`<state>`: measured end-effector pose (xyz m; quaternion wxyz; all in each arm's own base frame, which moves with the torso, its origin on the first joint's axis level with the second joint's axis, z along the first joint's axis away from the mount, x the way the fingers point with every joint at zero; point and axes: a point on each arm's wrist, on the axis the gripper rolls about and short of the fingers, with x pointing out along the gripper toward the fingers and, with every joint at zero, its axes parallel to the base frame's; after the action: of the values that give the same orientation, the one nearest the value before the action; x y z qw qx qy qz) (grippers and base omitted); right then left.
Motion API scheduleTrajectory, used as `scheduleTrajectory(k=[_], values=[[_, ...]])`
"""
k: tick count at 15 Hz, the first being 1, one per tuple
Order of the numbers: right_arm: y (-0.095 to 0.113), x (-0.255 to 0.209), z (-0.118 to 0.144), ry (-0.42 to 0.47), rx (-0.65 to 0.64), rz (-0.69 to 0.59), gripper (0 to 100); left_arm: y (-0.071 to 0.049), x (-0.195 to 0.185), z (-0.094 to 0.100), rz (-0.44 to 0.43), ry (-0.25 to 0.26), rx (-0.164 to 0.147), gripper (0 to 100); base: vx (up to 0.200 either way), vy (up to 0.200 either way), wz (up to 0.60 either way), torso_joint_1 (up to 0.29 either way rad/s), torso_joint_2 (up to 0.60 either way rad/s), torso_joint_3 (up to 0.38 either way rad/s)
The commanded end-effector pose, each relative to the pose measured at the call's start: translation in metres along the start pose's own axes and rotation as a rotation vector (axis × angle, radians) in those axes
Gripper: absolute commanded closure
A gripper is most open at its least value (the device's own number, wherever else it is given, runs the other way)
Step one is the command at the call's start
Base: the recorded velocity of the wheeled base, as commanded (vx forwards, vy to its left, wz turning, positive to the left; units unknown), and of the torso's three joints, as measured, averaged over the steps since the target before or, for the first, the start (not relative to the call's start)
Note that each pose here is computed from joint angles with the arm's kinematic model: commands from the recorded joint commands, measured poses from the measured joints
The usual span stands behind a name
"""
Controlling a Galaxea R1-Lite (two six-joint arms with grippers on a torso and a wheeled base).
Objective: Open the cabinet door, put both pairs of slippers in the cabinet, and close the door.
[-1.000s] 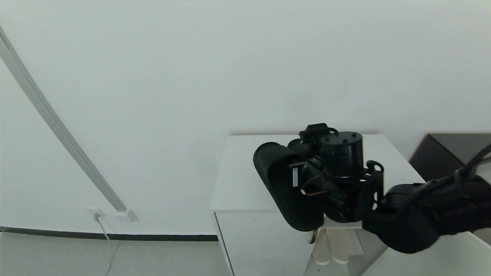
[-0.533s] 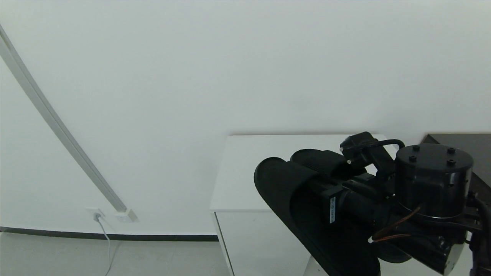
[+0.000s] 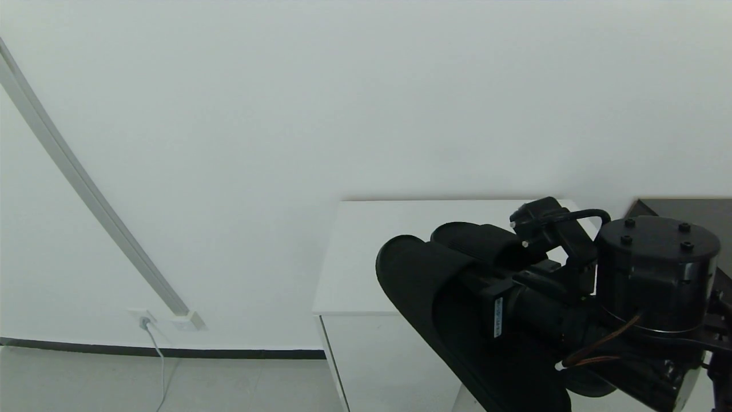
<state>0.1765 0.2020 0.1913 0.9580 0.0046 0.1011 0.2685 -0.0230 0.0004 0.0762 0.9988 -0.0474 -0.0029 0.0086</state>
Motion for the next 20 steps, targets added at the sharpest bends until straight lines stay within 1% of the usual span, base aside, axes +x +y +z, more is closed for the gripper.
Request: scheduleTrajectory(k=[1, 8, 20], values=[[0.0011, 0.0013, -0.0018, 0.007, -0.003, 0.002, 100, 0.0000, 0.0001, 0.0000, 0.001, 0.000, 0.000, 100, -0.200, 0.000, 0.00, 0.022, 0.01, -0.002], [0.0013, 0.0011, -0.0023, 0.008, -0.004, 0.001, 100, 0.0000, 0.0001, 0.0000, 0.001, 0.000, 0.000, 100, -0.200, 0.000, 0.00, -0.002, 0.00, 0.004], [0.0019, 0.0009, -0.0040, 0.014, -0.006, 0.002, 100, 0.0000, 0.0002, 0.0001, 0.001, 0.002, 0.000, 100, 0.000, 0.000, 0.00, 0.000, 0.00, 0.000]])
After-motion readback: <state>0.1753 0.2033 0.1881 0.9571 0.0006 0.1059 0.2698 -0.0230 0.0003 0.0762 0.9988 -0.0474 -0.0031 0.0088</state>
